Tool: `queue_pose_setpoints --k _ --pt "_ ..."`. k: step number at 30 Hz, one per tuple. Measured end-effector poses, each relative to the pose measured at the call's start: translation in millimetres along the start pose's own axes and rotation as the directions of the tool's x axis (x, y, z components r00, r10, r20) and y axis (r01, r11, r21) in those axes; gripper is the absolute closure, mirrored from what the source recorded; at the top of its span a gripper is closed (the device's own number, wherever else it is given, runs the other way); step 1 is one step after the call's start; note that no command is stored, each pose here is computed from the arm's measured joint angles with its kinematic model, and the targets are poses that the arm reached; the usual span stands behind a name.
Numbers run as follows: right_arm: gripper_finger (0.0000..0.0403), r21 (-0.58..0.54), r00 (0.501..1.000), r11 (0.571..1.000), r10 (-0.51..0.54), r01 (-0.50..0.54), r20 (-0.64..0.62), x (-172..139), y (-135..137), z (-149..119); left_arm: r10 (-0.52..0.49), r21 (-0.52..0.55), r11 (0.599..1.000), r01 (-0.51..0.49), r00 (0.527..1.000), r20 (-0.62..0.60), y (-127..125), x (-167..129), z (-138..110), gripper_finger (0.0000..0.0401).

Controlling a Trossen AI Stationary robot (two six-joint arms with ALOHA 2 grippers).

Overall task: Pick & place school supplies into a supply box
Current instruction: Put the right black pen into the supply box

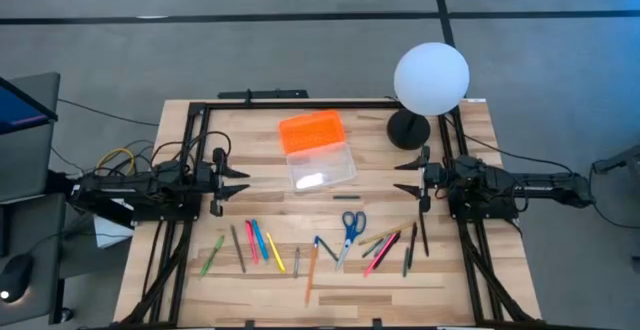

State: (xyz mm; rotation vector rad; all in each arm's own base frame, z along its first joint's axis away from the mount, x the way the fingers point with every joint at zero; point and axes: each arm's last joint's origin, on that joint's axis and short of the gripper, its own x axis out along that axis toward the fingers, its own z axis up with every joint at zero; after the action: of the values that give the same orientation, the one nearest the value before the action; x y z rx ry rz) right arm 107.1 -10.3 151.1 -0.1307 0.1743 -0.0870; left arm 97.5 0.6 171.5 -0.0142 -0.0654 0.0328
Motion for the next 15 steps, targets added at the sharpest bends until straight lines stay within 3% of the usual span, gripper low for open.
queue_pose_setpoints --k 6,10,15 --pt "0.0168 0.000 1.000 1.000 0.001 -0.001 0.001 0.0 0.0 0.1 -0.050 -0.054 0.997 0.048 0.998 -0.032 -1.5 0.1 -3.0 0.0278" --pt "0.0168 0.001 0.998 1.000 -0.009 0.009 0.068 -0.2 -0.9 6.6 -0.058 -0.055 0.997 0.056 0.998 -0.035 -1.7 0.3 -3.2 0.0278" --pt "0.0168 0.115 0.981 0.993 -0.021 -0.001 0.192 -1.8 -2.0 18.6 -0.057 -0.033 0.998 0.056 0.998 -0.035 -1.7 0.3 -3.2 0.0278"
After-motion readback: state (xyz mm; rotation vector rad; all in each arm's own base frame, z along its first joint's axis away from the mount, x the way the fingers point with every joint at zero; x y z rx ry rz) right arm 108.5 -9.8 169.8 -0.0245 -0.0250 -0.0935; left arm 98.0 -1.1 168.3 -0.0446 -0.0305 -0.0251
